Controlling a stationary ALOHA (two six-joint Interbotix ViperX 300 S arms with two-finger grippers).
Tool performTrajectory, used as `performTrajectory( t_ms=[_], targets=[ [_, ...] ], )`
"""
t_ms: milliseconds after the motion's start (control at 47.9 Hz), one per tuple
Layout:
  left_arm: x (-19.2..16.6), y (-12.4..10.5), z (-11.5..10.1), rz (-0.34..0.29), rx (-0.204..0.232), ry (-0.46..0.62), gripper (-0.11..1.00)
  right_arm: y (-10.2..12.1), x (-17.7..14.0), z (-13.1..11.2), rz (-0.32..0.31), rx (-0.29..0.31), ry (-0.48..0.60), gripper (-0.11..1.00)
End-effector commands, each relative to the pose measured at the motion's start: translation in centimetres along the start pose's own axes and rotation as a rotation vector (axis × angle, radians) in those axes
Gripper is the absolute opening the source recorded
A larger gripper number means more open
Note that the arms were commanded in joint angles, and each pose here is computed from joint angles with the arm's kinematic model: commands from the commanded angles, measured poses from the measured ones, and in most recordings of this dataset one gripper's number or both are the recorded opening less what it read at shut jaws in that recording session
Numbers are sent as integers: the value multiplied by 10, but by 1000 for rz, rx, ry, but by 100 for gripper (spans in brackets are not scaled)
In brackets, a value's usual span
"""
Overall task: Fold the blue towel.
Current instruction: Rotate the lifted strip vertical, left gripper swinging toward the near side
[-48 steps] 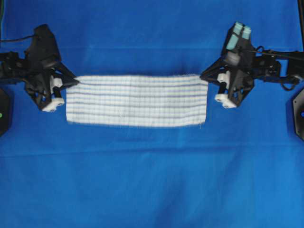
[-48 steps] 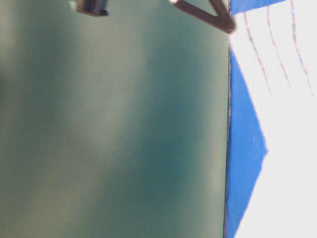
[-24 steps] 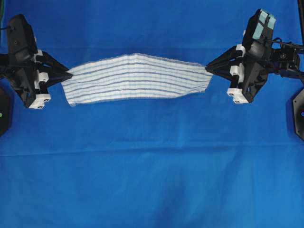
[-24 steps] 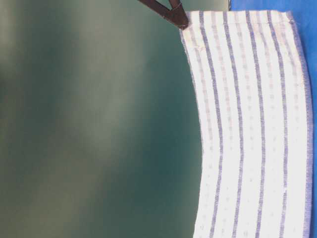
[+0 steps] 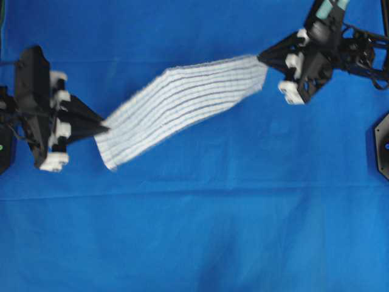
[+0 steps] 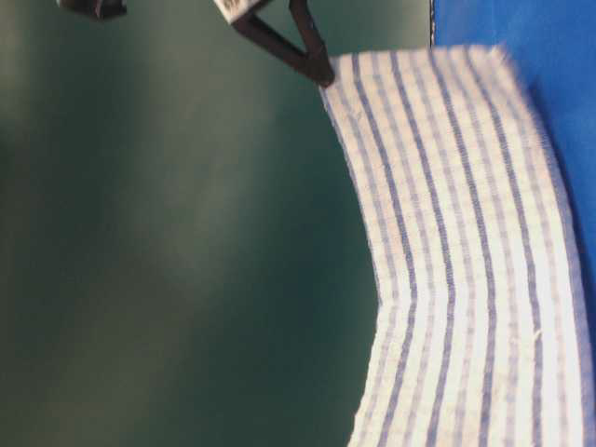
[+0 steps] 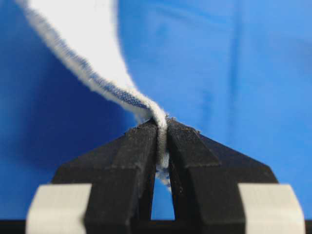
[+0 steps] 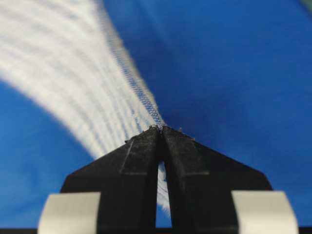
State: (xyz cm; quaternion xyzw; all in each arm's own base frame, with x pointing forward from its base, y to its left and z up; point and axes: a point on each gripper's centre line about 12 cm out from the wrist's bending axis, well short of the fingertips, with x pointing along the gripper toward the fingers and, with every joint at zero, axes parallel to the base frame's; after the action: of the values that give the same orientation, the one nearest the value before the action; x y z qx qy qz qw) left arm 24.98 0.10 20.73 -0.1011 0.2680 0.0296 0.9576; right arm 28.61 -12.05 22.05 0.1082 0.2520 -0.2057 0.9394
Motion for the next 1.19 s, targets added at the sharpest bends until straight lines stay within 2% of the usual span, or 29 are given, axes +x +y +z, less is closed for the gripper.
performTrajectory(
  t_ms=[0, 292, 439, 648, 731, 961, 1086, 1170],
  targets=[
    [10, -13, 13, -36, 16, -22, 4, -10, 7, 20, -28, -5, -40, 4],
    [61, -52, 37, -115, 82, 2, 4, -38, 45, 55, -101, -49, -54, 4],
    [86, -73, 53, -146, 124, 0, 4, -43, 62, 73, -111, -87, -66, 4],
    [119, -89, 72, -158, 199, -16, 4, -44, 83, 99, -117, -131, -92, 4],
    [129, -92, 77, -157, 211, -14, 4, -45, 88, 105, -119, -137, -95, 4],
    [144, -98, 90, -160, 229, -27, 4, -48, 88, 103, -127, -144, -84, 4],
    [157, -103, 97, -162, 244, -45, 4, -56, 73, 90, -146, -127, -66, 4],
    [172, -107, 106, -163, 271, -64, 4, -62, 60, 81, -162, -111, -59, 4]
  ],
)
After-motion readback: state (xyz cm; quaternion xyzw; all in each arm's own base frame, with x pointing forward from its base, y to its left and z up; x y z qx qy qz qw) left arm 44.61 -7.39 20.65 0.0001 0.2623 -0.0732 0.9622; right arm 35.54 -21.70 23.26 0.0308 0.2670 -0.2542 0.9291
